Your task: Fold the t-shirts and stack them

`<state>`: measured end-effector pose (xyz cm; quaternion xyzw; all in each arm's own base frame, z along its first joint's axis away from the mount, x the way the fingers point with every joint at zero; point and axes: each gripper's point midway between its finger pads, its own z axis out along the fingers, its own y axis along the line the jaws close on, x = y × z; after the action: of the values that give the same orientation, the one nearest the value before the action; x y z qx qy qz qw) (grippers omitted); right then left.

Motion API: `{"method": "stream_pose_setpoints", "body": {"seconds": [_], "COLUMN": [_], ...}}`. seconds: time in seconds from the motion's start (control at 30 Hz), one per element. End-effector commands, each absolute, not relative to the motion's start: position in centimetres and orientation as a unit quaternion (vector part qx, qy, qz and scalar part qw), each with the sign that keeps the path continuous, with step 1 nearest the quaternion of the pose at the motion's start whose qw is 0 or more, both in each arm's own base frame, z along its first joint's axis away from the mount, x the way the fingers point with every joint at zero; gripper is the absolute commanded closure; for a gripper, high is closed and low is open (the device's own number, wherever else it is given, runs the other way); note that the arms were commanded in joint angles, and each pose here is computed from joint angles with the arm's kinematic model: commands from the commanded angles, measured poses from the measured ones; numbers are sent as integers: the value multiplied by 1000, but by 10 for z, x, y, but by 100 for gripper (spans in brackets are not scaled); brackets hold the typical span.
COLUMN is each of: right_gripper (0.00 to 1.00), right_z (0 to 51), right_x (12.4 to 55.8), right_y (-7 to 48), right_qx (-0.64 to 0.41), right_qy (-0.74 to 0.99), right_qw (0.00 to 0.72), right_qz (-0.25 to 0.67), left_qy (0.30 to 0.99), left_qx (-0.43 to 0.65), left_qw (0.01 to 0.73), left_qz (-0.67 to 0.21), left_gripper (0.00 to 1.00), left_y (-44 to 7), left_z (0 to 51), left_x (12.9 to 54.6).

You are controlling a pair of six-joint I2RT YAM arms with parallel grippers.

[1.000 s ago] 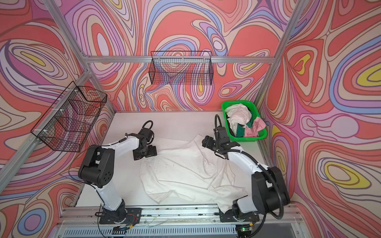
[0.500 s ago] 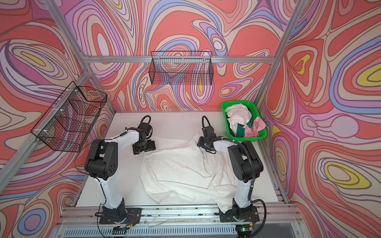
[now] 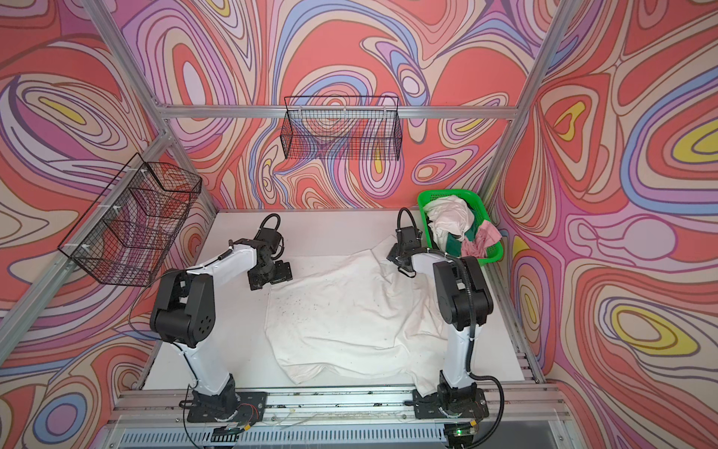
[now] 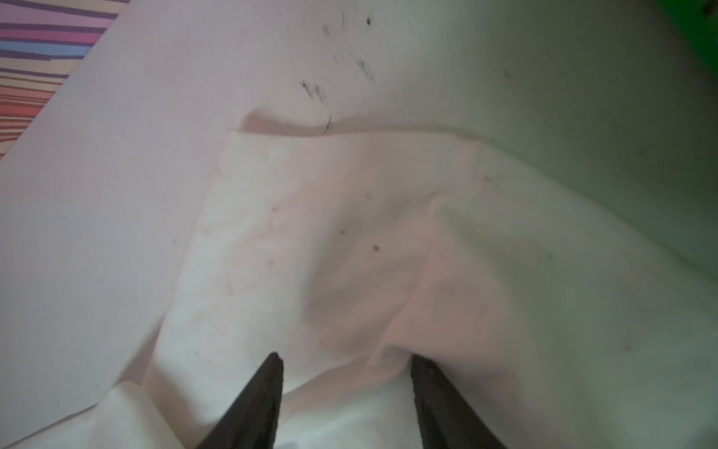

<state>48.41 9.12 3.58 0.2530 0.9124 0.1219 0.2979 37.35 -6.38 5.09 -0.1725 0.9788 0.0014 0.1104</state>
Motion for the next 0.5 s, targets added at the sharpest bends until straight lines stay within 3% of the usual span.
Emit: {"method": "stream_pose_setpoints", "body": {"seconds": [0.0,0.17,0.47], "right_gripper": [44,43,43], "right_z": [72,108,67], "right_x": [472,481,508], "right_y": [93,118,145], "right_qx": [256,215,196], "right_qy": [906,903,916], "right_qw": [315,349,308], "right_qz": [121,128,166], "left_qy": [975,967,975], "left_qx": [-193,-208,-191], "left_qw": [114,146,112], "left_qz": [-2,-33,-11], "left_gripper": [6,6,7], "left_y": [-59,-80,-127], "left_z": [68,92,64], "left_x": [364,370,360]}}
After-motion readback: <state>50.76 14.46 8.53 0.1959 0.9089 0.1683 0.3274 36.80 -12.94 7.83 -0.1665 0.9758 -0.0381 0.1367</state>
